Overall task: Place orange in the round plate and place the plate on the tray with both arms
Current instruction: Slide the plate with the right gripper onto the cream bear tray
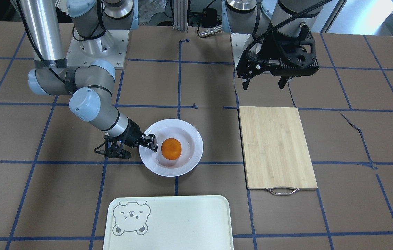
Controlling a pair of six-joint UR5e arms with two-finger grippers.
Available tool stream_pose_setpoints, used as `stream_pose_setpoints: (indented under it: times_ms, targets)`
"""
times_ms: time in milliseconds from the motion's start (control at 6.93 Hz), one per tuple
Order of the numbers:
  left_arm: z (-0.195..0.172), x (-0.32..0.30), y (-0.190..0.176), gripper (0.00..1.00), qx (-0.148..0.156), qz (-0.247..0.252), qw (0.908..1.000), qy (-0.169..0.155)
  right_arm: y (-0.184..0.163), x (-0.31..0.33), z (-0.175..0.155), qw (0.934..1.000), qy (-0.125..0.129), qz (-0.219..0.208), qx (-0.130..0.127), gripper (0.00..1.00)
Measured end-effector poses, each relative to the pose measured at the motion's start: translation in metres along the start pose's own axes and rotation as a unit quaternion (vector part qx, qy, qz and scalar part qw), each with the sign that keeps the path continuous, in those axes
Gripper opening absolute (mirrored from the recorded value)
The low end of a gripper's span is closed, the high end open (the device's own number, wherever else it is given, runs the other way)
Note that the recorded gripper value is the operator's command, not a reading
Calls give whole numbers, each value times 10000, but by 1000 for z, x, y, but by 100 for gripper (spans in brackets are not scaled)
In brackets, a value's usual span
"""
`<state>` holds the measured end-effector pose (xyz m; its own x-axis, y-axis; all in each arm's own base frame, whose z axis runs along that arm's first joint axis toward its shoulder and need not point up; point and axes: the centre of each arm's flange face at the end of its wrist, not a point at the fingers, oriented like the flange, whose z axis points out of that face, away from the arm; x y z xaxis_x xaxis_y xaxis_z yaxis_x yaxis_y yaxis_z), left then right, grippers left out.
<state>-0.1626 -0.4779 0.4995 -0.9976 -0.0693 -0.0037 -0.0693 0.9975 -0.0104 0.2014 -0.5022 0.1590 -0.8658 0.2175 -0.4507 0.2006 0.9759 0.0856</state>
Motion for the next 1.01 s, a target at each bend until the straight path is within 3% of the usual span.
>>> stream_pose_setpoints:
  times_ms: [577, 1010]
  targets:
    - [1, 1, 0, 100, -2, 2, 10000, 14, 2, -21, -16, 9993, -182, -146, 298, 0]
    - [1, 1, 0, 100, -2, -4, 10000, 8, -35, -50, -55, 9956, -622, -175, 680, 0]
